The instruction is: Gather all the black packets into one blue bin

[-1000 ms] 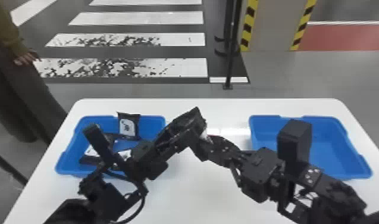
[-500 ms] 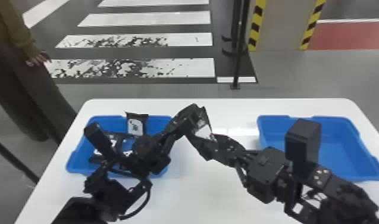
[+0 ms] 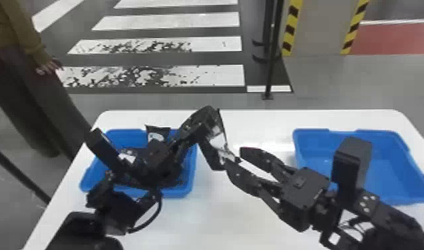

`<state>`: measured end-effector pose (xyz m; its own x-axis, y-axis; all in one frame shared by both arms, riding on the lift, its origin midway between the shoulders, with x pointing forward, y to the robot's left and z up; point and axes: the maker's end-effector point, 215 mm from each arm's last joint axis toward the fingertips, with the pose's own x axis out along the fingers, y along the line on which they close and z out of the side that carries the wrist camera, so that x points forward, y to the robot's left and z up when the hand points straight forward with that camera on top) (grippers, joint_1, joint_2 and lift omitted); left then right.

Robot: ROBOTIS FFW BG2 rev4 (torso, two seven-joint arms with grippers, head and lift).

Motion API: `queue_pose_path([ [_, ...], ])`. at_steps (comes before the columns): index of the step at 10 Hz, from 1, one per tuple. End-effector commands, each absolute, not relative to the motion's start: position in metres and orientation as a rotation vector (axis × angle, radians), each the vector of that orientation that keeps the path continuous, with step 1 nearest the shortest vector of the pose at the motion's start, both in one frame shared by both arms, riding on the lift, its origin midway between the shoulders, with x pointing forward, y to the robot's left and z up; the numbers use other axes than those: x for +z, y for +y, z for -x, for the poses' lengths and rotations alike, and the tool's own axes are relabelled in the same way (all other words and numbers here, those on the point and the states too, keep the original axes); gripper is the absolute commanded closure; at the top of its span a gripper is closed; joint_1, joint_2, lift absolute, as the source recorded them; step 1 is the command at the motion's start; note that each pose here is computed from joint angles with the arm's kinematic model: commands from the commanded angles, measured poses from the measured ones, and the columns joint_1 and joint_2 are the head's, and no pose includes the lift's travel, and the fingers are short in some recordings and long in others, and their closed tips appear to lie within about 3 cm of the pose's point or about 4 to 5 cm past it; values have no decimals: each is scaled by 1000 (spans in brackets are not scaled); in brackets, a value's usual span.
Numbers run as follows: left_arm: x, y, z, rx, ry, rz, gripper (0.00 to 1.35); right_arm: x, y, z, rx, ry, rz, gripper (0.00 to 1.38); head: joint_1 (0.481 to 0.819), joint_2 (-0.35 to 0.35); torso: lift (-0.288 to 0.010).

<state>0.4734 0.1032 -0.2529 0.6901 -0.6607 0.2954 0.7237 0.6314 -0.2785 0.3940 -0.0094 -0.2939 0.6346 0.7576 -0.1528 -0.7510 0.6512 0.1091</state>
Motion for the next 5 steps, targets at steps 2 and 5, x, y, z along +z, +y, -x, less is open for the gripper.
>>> queue_pose_path([
  [2, -249, 160, -489, -698, -198, 267, 1213, -297, -38, -396, 798, 189, -73, 122, 695, 129, -110],
  [5, -270, 256, -496, -534, -131, 82, 1213, -327, -119, -384, 614, 228, -114, 140, 695, 166, -110],
])
